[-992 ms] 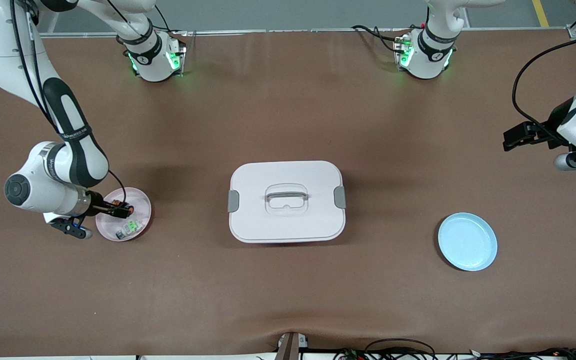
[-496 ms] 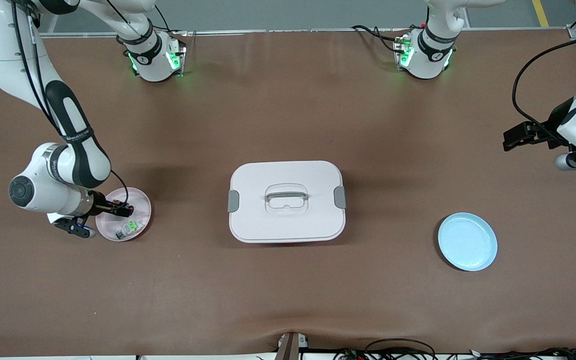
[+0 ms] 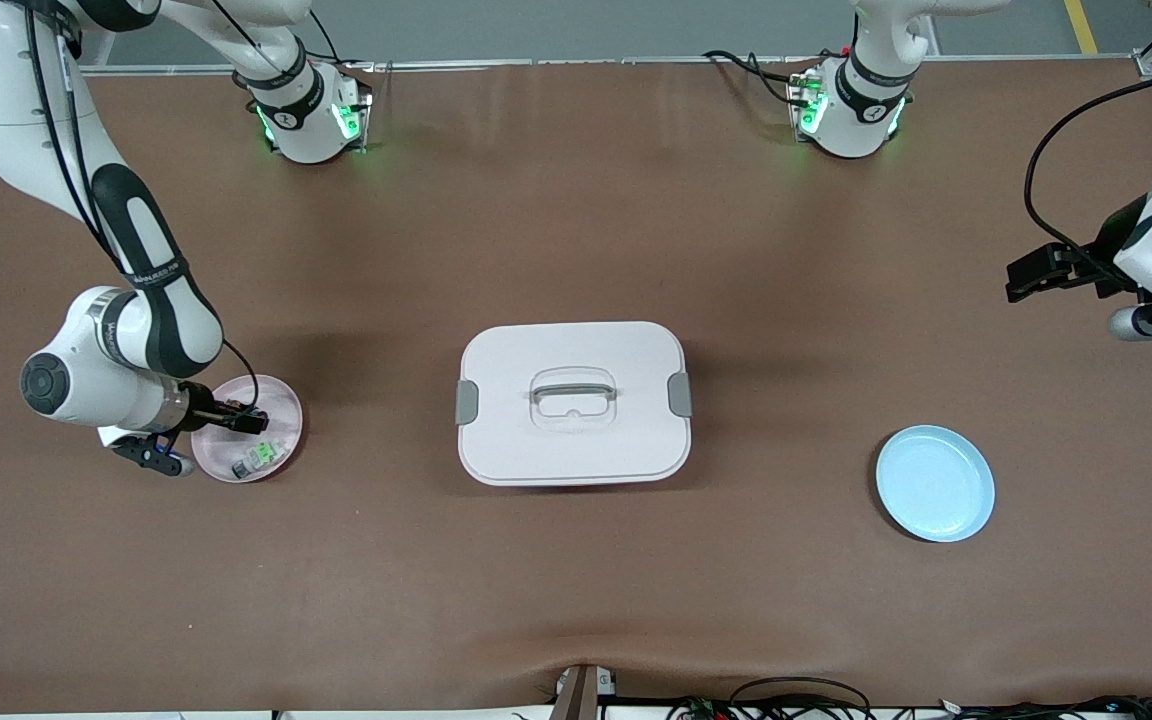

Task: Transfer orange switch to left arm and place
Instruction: 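Close the right gripper on the black-and-orange switch, then lift the switch with the right gripper and carry it over the box, then hold the switch above the box while the left gripper reaches it, then close the left gripper on the switch and open the right gripper, then carry the switch toward the blue plate while the right gripper withdraws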

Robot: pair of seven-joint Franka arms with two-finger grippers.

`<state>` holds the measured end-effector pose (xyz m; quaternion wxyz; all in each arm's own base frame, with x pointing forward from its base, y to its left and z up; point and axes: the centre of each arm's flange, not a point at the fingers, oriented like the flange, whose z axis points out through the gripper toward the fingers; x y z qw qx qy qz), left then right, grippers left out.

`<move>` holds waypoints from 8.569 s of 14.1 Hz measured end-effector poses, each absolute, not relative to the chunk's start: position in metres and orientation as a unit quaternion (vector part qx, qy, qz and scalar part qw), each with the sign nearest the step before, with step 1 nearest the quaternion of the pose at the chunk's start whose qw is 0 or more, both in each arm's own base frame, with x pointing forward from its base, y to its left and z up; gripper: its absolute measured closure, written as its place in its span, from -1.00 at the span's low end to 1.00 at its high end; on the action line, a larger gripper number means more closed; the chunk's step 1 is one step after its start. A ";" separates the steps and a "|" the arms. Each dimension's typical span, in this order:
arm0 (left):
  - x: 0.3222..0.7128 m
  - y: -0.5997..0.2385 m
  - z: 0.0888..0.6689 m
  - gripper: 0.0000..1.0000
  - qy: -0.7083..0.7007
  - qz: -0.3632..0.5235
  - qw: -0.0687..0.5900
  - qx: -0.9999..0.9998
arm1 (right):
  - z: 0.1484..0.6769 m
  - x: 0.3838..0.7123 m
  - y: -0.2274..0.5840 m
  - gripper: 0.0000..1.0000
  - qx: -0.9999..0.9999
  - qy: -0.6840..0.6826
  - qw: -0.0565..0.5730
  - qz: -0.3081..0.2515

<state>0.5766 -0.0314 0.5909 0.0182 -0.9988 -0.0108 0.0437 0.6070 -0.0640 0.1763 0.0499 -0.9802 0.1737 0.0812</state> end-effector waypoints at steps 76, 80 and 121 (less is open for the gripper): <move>0.608 -0.225 0.544 -1.00 0.062 0.075 -0.364 -0.926 | 0.531 0.565 0.580 -0.44 -0.544 0.691 0.371 0.297; 0.607 -0.227 0.543 -0.35 0.064 0.076 -0.363 -0.926 | 0.531 0.566 0.580 -0.44 -0.536 0.696 0.372 0.299; 0.664 -0.037 0.473 0.32 -0.522 0.036 -0.025 -0.852 | 0.558 0.621 0.386 -1.00 -0.985 0.031 0.160 0.060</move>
